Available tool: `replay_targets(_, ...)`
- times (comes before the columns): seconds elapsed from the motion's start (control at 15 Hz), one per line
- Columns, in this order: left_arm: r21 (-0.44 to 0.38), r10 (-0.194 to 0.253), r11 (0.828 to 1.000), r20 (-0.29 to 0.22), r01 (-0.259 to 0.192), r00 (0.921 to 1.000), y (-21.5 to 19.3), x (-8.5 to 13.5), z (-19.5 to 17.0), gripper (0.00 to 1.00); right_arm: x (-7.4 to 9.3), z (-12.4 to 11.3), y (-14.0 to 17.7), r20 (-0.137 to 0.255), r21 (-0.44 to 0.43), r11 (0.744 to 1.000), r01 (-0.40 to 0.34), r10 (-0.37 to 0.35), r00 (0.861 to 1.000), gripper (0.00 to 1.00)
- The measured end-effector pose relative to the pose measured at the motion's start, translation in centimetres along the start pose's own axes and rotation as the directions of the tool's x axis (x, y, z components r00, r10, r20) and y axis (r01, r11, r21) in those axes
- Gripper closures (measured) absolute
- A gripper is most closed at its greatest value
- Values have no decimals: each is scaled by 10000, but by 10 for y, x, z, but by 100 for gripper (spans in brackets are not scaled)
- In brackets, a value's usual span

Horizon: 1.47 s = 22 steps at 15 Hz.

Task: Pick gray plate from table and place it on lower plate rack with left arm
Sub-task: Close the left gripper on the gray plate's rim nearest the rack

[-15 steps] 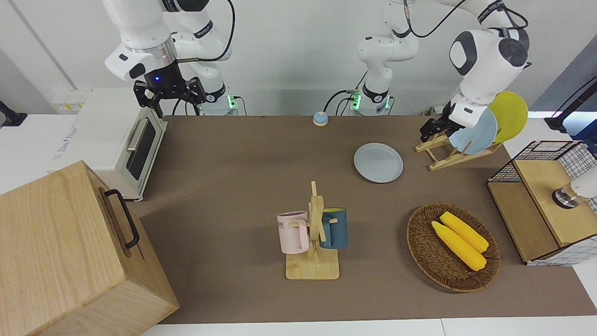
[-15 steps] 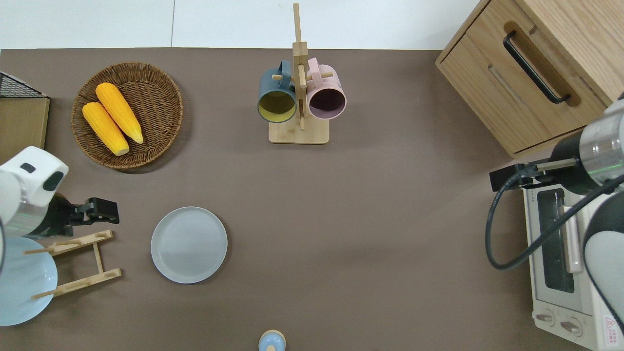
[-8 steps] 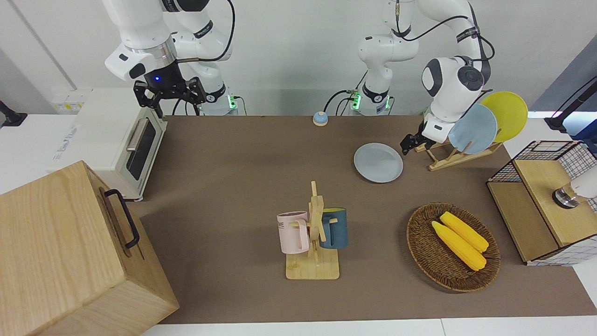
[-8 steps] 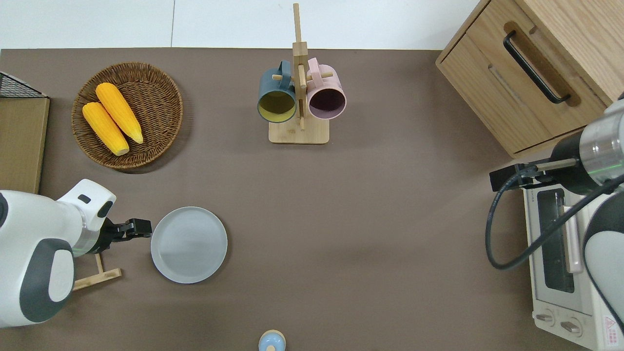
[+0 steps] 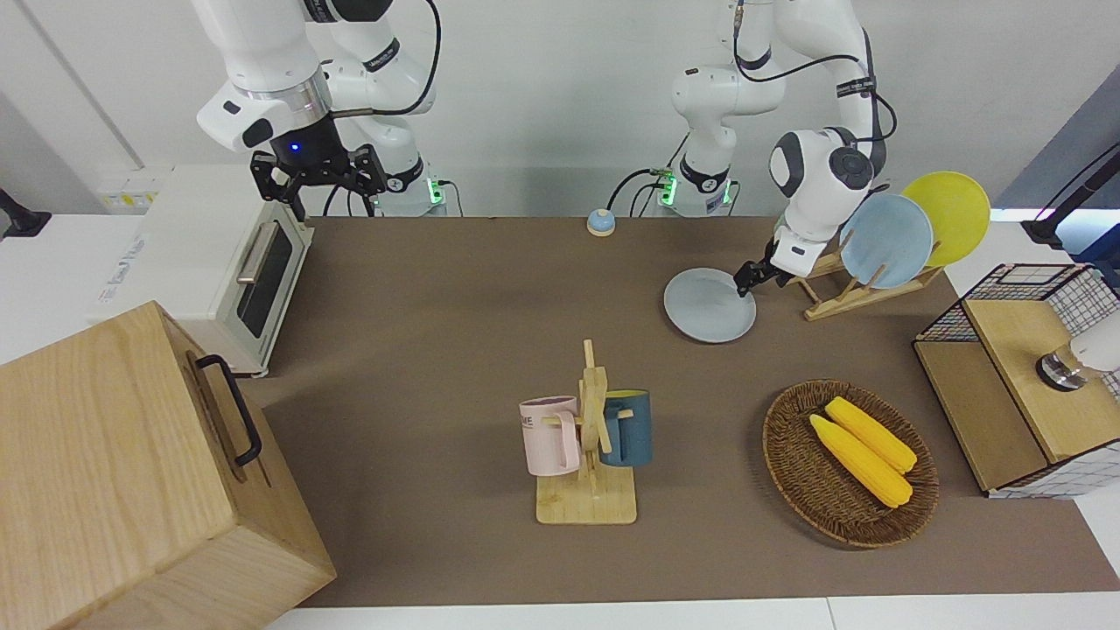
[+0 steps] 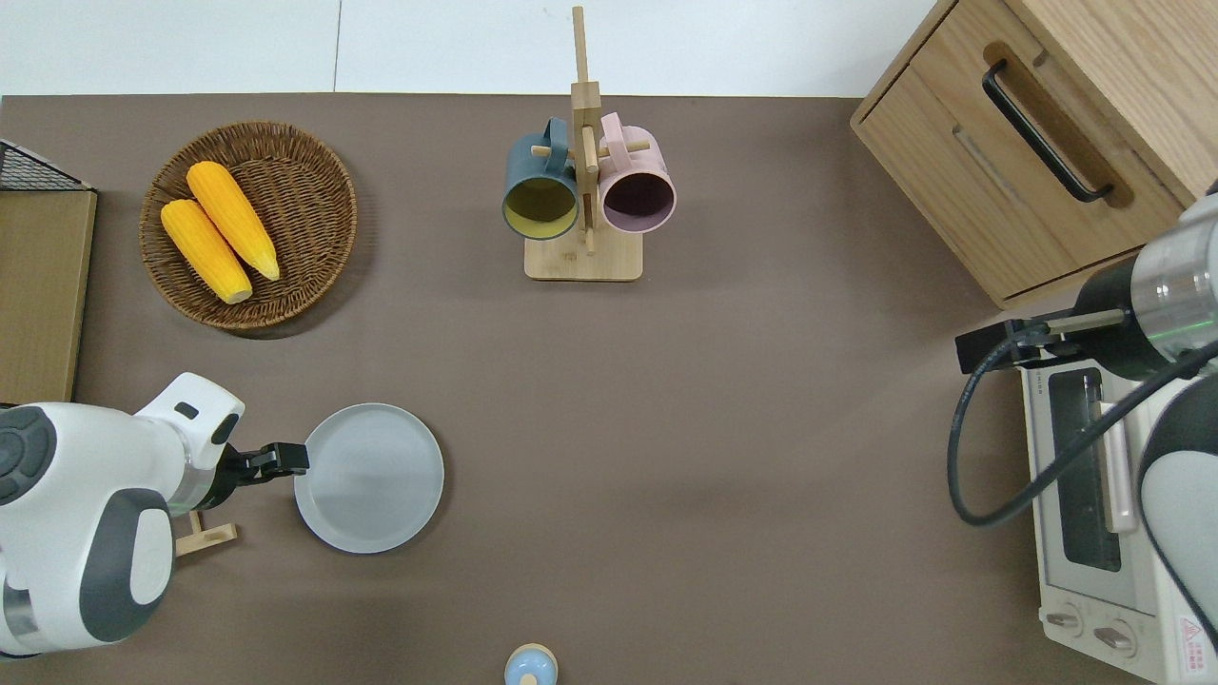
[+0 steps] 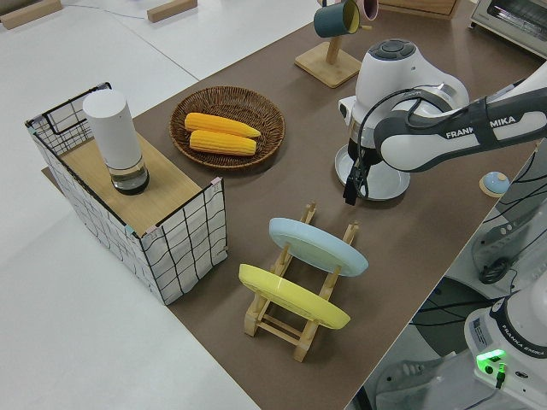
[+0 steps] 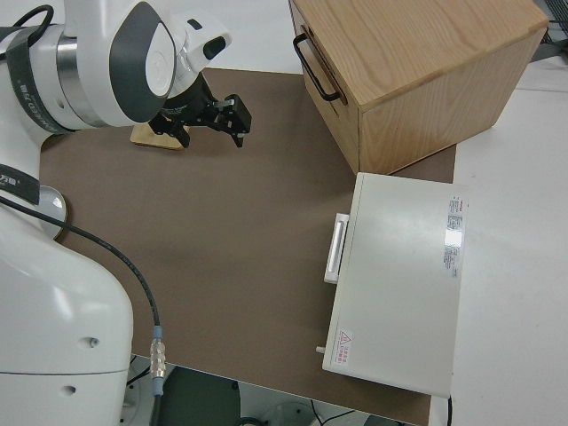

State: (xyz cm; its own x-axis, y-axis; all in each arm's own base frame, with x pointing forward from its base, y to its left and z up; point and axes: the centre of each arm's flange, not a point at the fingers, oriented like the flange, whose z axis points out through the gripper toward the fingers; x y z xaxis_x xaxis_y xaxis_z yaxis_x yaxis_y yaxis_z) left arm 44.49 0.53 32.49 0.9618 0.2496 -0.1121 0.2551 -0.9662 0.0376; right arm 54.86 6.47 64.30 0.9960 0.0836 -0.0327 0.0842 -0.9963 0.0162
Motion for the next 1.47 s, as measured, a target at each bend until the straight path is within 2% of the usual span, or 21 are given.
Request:
replay_targets(0.33, -153, -222, 9996, 376, 228, 9990, 3, -2, 17, 4, 0, 0, 0, 0, 0, 10000, 0, 0, 10000, 1)
replay_targets(0.4, -141, -321, 9994, 422, 327, 9986, 3, -1, 20, 15, 0, 0, 0, 0, 0, 10000, 0, 0, 10000, 1)
replay_targets(0.53, -122, -561, 9983, 428, 567, 9975, 5, 0, 25, 19, 0, 0, 0, 0, 0, 10000, 0, 0, 10000, 1)
replay_targets(0.8, -101, -842, 9964, 412, 847, 9956, 7, 1, 28, 60, 0, 0, 0, 0, 0, 10000, 0, 0, 10000, 1)
replay_targets(1.0, -117, -865, 9961, 380, 870, 9955, 7, 1, 27, 94, 0, 0, 0, 0, 0, 10000, 0, 0, 10000, 1)
replay_targets(1.47, -130, -811, 9966, 333, 816, 9962, 9, 0, 23, 98, 0, 0, 0, 0, 0, 10000, 0, 0, 10000, 1)
